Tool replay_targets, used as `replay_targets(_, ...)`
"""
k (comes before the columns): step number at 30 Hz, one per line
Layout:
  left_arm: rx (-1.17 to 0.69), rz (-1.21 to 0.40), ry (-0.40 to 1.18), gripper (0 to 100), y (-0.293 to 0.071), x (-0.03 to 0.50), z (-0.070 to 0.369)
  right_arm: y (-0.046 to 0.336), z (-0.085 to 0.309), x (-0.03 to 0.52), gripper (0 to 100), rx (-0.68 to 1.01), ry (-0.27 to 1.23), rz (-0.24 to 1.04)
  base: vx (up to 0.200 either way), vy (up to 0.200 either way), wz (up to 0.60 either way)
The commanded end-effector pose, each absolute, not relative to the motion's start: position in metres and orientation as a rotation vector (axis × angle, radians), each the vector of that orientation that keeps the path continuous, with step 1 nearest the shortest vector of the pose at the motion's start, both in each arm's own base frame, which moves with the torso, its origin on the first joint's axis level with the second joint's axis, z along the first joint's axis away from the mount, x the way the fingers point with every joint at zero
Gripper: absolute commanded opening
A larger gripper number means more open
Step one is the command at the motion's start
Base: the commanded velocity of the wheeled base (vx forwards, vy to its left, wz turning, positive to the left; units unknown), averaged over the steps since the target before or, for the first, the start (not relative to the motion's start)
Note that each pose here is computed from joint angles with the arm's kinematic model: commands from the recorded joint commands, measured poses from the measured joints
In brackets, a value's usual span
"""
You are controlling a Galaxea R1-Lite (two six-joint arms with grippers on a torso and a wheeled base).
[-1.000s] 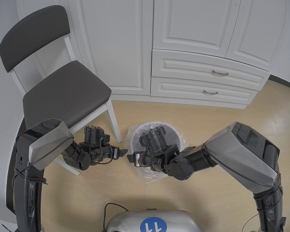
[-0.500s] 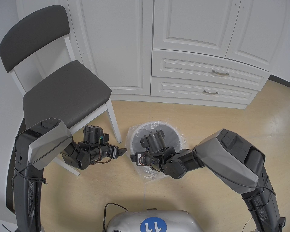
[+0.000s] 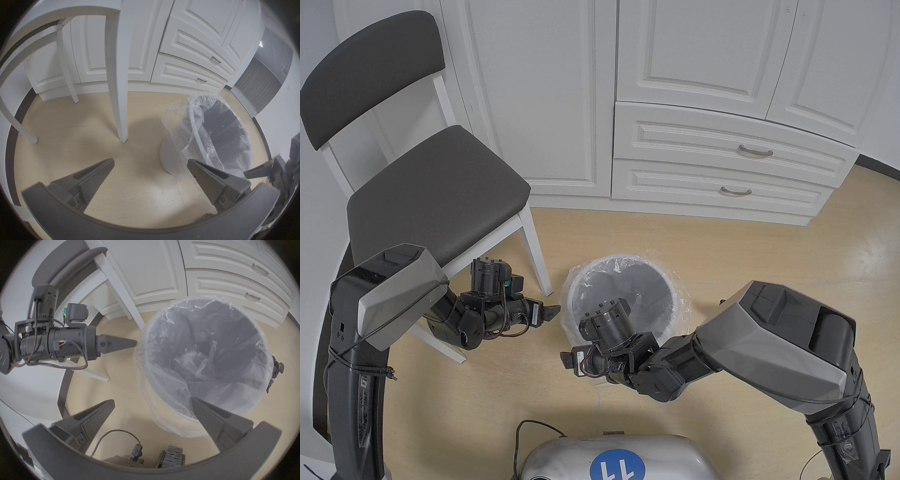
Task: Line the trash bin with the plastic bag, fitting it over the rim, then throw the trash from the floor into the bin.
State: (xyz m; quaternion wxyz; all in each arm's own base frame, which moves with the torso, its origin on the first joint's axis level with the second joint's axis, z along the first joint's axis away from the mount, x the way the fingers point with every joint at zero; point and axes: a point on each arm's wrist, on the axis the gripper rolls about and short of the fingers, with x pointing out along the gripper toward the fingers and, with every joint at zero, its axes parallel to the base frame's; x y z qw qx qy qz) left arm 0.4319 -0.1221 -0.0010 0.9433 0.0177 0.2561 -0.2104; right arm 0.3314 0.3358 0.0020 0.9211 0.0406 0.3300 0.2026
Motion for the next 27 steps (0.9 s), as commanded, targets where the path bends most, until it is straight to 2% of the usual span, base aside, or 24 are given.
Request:
replay_targets(1,0.036,-0.427,0.520,100,-0.121,0.432,0.000,0.338,-0.006,0.328,100,0.069,0.693,0.420,0.000,0.000,0.00)
replay_targets(6,0.035,-0.427,0.518,100,-0.121,0.433,0.000,0.337,0.001,0.331,100,0.073,0.673,0.420,0.000,0.000,0.00)
replay_targets(10,0.035,-0.427,0.518,100,-0.121,0.432,0.000,0.332,0.031,0.333,100,0.106,0.600,0.426,0.000,0.000,0.00)
replay_targets(15,0.035,-0.429,0.507,100,-0.122,0.431,0.002,0.319,0.053,0.320,100,0.108,0.592,0.426,0.000,0.000,0.00)
replay_targets(18,0.036,-0.431,0.493,100,-0.122,0.429,0.005,0.299,0.076,0.298,100,0.117,0.584,0.432,0.000,0.000,0.00)
replay_targets(21,0.037,-0.436,0.490,100,-0.124,0.427,0.008,0.287,0.081,0.286,100,0.132,0.560,0.437,0.000,0.000,0.00)
replay_targets(25,0.045,-0.442,0.489,100,-0.126,0.422,0.012,0.258,0.087,0.261,100,0.164,0.466,0.457,0.000,0.000,0.00)
replay_targets(27,0.047,-0.442,0.485,100,-0.125,0.420,0.016,0.236,0.089,0.258,100,0.137,0.408,0.407,0.000,0.000,0.00)
